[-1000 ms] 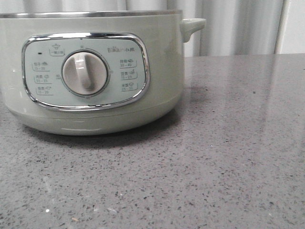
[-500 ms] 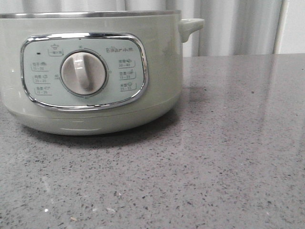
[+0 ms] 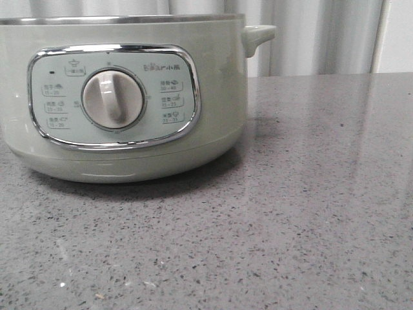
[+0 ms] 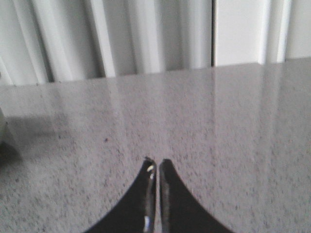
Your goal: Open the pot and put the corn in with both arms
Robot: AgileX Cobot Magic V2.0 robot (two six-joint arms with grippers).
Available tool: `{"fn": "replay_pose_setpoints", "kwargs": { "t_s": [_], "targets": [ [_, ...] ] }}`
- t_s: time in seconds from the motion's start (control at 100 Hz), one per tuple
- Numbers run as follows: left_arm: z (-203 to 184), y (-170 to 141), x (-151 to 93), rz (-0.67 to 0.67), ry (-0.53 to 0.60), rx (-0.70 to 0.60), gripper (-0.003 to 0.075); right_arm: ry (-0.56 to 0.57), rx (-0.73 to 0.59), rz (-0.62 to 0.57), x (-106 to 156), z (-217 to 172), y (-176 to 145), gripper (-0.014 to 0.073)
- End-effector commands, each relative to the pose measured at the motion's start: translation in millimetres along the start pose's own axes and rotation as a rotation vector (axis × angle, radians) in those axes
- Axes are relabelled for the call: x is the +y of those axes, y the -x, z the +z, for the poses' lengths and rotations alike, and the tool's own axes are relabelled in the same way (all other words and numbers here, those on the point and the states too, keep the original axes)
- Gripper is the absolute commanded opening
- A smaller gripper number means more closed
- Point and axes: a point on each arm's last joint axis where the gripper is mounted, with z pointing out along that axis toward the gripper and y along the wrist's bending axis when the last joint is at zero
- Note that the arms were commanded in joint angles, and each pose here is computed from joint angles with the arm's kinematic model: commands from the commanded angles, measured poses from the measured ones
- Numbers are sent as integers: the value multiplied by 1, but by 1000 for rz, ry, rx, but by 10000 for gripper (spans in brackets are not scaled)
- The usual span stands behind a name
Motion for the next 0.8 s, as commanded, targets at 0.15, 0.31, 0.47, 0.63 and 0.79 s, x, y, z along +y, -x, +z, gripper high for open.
{"fn": "replay_pose_setpoints", "kwargs": {
  "t_s": [0.15,0.31,0.47,0.63,0.79],
  "targets": [
    [-2,2,0,-10,0,-54,-20,2,-2,-35,0,-7,-16,-74],
    [-2,2,0,-10,0,-58,-20,22,134,-57,1,-8,-28,-74],
    [-2,2,0,-10,0,-58,-20,33,208,-66,2,-9,-35,-74],
    [-2,2,0,-10,0,-58,-20,33,206,-66,2,-9,-35,-74],
    [-2,2,0,-10,0,-58,-20,33,206,-66,2,-9,-35,-74]
  ]
}}
